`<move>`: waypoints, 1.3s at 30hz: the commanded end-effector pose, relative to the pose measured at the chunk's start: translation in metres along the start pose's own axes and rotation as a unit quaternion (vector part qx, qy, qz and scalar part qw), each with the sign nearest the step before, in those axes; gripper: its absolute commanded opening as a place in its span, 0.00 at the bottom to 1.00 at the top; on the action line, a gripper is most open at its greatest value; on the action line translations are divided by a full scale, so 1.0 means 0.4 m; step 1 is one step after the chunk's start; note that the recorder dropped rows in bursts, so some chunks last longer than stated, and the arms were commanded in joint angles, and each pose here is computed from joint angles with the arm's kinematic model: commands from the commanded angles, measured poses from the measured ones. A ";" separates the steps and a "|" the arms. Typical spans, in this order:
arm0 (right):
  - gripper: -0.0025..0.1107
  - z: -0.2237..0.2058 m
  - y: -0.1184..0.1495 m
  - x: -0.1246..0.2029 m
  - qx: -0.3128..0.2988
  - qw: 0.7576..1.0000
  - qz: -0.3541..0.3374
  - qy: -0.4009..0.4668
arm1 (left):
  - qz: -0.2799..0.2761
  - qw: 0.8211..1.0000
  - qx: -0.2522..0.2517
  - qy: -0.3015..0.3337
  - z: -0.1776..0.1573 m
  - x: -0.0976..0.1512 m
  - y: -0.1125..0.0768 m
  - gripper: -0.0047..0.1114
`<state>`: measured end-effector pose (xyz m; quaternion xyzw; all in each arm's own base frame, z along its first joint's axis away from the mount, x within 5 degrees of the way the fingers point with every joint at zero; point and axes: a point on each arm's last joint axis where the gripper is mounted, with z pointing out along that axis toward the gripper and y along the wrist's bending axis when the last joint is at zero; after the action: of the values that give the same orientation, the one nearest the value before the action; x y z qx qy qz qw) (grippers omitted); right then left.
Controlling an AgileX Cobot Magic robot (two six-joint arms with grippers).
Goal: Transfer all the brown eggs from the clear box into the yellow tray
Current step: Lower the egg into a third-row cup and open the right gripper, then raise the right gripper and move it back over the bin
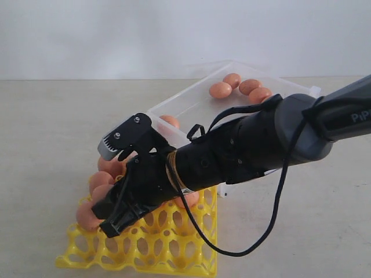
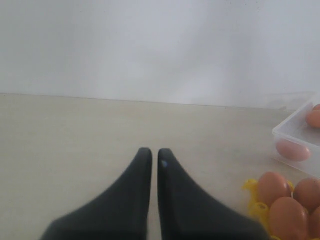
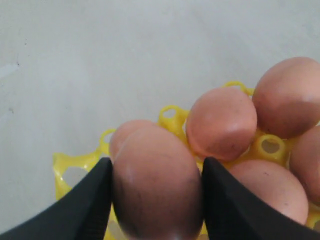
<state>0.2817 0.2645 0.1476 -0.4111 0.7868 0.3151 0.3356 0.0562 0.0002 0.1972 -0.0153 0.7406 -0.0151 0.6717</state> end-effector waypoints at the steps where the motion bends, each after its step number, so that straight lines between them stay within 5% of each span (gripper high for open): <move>1: 0.09 -0.003 0.005 -0.005 -0.008 0.999 -0.033 0.008 | 0.000 1.000 -0.002 -0.003 0.000 0.001 0.001 0.08; 4: 0.37 -0.003 0.004 -0.004 -0.006 0.999 -0.039 0.008 | 0.000 1.000 -0.002 -0.003 0.000 0.001 0.001 0.08; 8: 0.53 -0.003 0.004 -0.004 -0.005 0.999 -0.037 0.008 | 0.000 1.000 -0.002 -0.003 0.000 0.001 0.001 0.08; 18: 0.56 -0.053 0.011 -0.060 0.028 0.998 -0.052 -0.021 | 0.000 1.000 -0.002 -0.003 0.000 0.001 0.001 0.08; 23: 0.56 -0.211 -0.031 -0.162 0.257 0.963 -0.060 -0.043 | 0.000 1.000 -0.002 -0.003 0.000 0.001 0.001 0.08; 27: 0.56 -0.352 -0.091 -0.186 0.484 0.875 -0.012 -0.016 | 0.000 1.000 -0.002 -0.003 0.000 0.001 0.001 0.08; 29: 0.56 -0.395 -0.121 -0.188 0.525 0.851 0.019 0.009 | 0.000 1.000 -0.002 -0.003 0.000 0.001 0.001 0.08; 33: 0.55 -0.412 -0.207 -0.179 0.449 0.880 0.136 0.075 | 0.000 1.000 -0.002 -0.003 0.000 0.001 0.001 0.08; 39: 0.45 -0.369 -0.361 -0.189 0.221 0.914 0.304 0.152 | 0.000 1.000 -0.002 -0.003 0.000 0.001 0.001 0.08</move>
<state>0.3805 0.1134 0.2693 -0.0885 0.9589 0.0388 0.2666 0.0562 0.0002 0.1972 -0.0153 0.7406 -0.0151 0.6717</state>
